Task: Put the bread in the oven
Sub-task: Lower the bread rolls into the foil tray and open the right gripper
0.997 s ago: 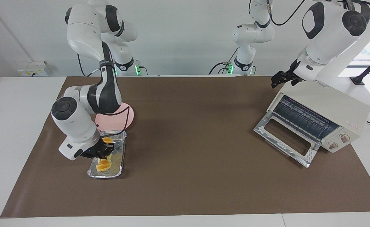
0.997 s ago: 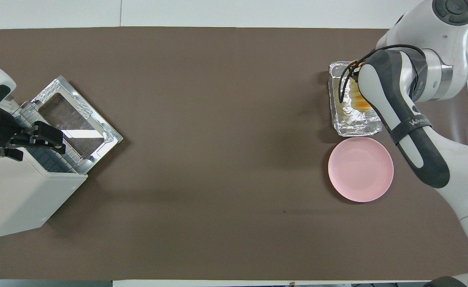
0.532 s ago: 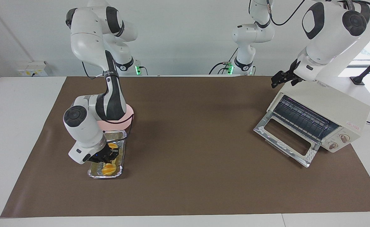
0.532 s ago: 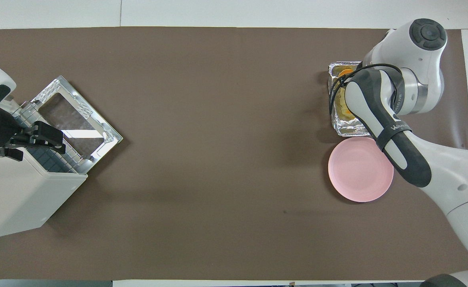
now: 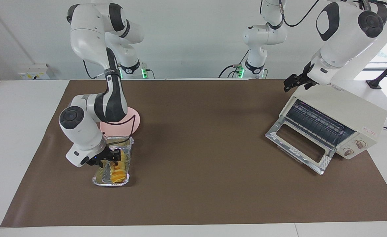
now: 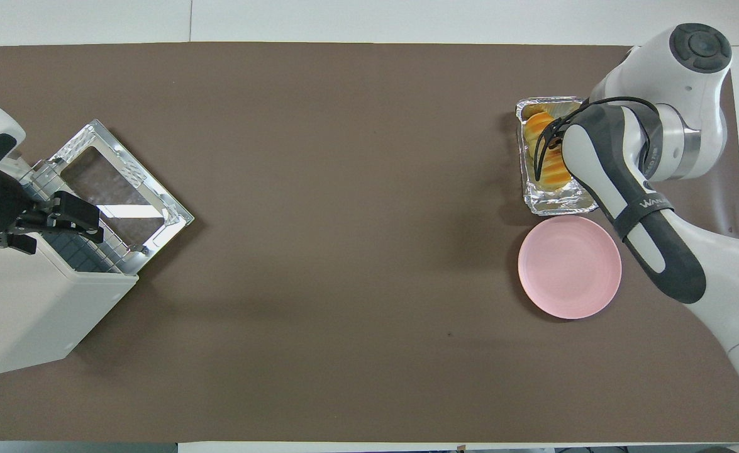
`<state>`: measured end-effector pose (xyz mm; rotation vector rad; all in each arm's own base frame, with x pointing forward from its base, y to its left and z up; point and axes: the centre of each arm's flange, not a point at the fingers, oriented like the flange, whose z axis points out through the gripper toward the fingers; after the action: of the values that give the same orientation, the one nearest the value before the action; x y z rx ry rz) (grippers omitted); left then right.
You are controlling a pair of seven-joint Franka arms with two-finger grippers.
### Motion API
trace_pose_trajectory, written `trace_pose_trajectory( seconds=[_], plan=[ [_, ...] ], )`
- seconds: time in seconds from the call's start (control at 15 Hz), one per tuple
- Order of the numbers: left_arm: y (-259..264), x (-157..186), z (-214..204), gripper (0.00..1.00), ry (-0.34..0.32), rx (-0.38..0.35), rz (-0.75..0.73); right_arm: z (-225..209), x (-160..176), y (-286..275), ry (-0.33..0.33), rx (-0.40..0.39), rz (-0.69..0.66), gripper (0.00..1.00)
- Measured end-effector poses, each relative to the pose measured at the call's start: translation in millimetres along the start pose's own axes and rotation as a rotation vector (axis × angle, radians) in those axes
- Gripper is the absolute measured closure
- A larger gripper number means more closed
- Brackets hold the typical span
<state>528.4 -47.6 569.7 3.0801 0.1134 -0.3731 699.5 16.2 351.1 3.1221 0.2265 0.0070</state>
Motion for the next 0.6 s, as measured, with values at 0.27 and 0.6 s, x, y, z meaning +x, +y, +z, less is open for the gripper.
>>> trace_pose_trajectory(
  seconds=[0.27, 0.6],
  plan=[
    [0, 0, 0, 0.0, 0.0, 0.0, 0.0, -17, -6, 22, 0.006, -0.009, -0.026, 0.0],
    [0, 0, 0, 0.0, 0.0, 0.0, 0.0, 14, -19, 56, 0.054, -0.023, -0.073, 0.0]
  ],
)
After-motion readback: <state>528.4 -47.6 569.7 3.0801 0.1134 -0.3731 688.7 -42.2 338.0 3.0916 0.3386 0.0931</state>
